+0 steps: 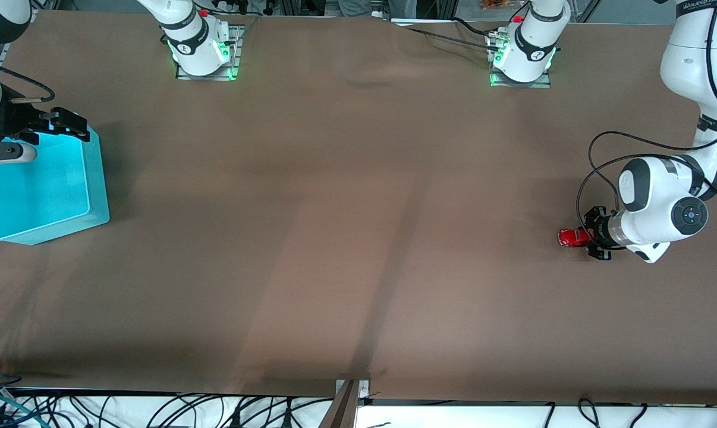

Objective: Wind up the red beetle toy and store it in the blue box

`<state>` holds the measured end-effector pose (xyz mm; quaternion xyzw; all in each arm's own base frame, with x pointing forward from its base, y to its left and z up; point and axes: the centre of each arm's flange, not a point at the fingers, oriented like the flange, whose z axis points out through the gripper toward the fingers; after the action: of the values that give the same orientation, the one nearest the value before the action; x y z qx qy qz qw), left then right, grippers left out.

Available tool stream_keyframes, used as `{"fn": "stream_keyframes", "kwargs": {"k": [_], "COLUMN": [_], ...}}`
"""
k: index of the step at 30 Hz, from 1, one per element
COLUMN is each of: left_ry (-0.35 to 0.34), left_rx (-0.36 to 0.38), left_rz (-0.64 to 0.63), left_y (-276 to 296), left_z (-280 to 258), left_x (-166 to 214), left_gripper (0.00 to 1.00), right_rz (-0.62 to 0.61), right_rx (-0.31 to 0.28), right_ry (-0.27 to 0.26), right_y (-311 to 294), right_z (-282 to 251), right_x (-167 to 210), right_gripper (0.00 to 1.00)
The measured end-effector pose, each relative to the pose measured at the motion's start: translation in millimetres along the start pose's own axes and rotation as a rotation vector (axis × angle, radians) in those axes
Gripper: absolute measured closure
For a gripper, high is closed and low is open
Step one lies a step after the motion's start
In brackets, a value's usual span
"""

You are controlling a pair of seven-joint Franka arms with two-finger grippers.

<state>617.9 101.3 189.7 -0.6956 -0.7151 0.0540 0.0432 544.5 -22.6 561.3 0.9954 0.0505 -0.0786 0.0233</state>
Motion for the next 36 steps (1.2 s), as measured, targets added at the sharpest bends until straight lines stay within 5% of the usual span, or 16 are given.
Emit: {"fn": "stream_keyframes", "kwargs": {"k": [19, 36], "left_ry": [-0.039, -0.035], "left_rx": [-0.031, 0.016], "left_rz": [-0.094, -0.135], "left_y": [15.3, 14.7], "left_z": [-28.9, 0.3], "left_x": [-159.1, -203.4], "left_gripper": [0.54, 0.54], "right_rz": [0.000, -0.002], "right_rx": [0.000, 0.000], "right_ry": [-0.001, -0.001], "right_y": [-0.2, -1.3], "right_z": [0.1, 0.1], "right_x": [0.0, 0.0], "right_gripper": [0.00, 0.00]}}
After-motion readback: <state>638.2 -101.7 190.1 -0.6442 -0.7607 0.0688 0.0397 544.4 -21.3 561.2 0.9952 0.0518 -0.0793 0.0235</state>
